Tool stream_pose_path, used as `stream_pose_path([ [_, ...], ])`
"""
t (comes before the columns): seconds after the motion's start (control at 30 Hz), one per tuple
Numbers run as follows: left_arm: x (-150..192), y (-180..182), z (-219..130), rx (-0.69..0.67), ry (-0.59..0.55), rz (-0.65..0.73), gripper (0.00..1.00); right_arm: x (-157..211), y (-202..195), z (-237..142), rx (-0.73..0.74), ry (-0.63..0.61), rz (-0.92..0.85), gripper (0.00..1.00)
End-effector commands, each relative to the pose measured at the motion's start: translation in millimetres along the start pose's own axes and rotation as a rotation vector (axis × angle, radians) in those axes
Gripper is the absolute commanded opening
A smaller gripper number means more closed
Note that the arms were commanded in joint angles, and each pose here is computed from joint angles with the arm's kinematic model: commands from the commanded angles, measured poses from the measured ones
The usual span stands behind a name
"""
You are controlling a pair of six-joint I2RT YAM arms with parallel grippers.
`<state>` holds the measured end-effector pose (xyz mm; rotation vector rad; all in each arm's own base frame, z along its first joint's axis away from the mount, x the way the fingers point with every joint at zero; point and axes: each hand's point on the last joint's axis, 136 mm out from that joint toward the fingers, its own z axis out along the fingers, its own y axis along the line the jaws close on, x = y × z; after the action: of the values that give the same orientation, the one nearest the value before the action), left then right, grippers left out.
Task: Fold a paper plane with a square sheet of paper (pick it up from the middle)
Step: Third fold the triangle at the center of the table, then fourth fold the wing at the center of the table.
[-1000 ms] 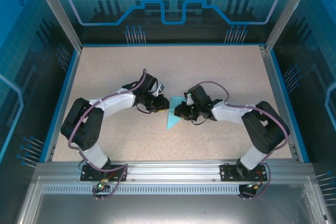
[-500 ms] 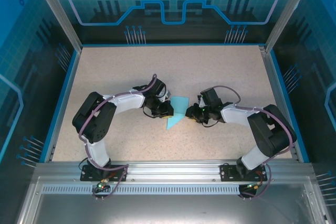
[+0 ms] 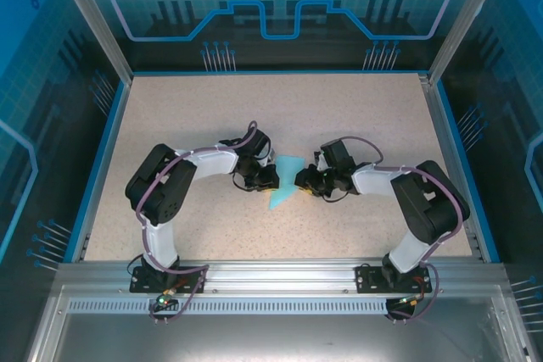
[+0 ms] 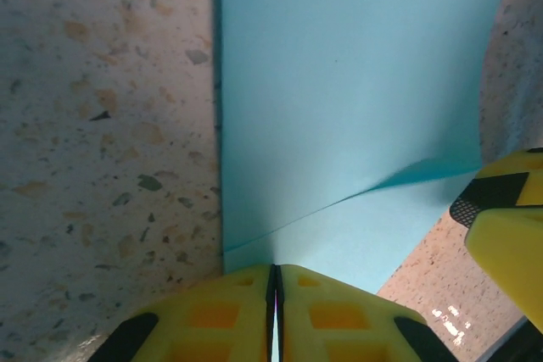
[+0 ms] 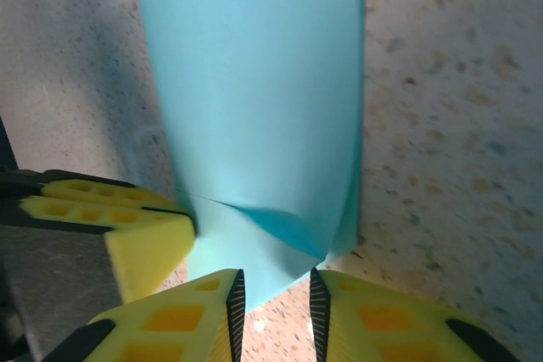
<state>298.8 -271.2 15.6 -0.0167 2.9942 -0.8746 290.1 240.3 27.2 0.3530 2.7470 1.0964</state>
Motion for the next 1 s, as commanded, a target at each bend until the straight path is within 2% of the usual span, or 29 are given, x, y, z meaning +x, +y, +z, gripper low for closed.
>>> stream_pose_path([
  [0.0,1,6,2,-0.026,0.013,0.004,0.12,-1,14,5,-0.045,0.021,-0.026,0.29],
  [0.33,-2,1,-5,-0.012,-0.015,0.008,0.15,4,23,13,-0.053,0.061,-0.071,0.27],
  [0.67,14,-17,-25,0.044,-0.096,0.049,0.32,7,24,15,-0.025,0.069,-0.087,0.18],
  [0.97,34,-17,-25,-0.095,-0.183,0.155,0.40,5,29,12,-0.025,0.065,-0.085,0.16],
])
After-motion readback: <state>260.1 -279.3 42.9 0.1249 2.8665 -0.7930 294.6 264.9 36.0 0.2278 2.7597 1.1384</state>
